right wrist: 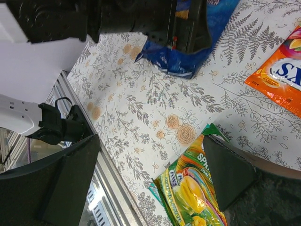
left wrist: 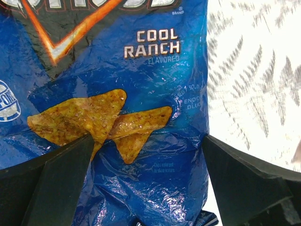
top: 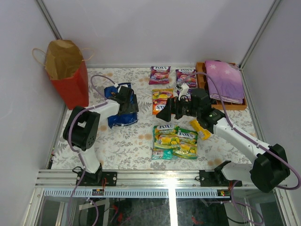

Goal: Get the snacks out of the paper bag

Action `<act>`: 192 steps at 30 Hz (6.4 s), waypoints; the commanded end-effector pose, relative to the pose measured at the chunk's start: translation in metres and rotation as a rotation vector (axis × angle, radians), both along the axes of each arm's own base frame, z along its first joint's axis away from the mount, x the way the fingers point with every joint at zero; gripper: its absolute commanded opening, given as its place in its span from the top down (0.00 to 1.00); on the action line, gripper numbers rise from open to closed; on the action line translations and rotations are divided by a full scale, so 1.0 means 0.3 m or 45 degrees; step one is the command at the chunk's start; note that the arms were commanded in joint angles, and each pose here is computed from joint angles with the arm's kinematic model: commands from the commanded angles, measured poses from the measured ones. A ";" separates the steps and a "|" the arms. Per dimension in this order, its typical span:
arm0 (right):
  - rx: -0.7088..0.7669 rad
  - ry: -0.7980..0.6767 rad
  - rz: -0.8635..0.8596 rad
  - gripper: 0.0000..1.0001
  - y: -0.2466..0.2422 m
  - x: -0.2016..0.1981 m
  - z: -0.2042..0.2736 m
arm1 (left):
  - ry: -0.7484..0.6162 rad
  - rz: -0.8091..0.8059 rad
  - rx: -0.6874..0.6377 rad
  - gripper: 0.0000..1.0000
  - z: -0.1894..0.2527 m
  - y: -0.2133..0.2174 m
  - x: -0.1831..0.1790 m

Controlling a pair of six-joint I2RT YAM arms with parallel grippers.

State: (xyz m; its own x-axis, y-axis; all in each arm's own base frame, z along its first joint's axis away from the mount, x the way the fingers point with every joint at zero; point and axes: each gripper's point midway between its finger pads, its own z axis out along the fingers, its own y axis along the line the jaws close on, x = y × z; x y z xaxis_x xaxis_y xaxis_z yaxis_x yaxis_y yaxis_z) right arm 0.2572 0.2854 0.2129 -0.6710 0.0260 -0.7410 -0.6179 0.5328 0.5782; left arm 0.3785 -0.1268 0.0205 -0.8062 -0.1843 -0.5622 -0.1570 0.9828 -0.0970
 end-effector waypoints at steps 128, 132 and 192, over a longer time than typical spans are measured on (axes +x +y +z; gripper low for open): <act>0.110 0.167 -0.364 0.23 -0.198 0.001 -0.140 | 0.088 -0.589 -1.517 0.72 0.192 -0.603 -0.514; 0.030 0.233 -0.440 0.30 -0.242 0.011 -0.247 | 0.074 -0.588 -1.488 0.77 0.184 -0.599 -0.508; 0.190 0.062 -0.331 0.01 -0.200 0.071 -0.041 | -0.244 -0.261 -0.692 1.00 0.259 0.006 -0.051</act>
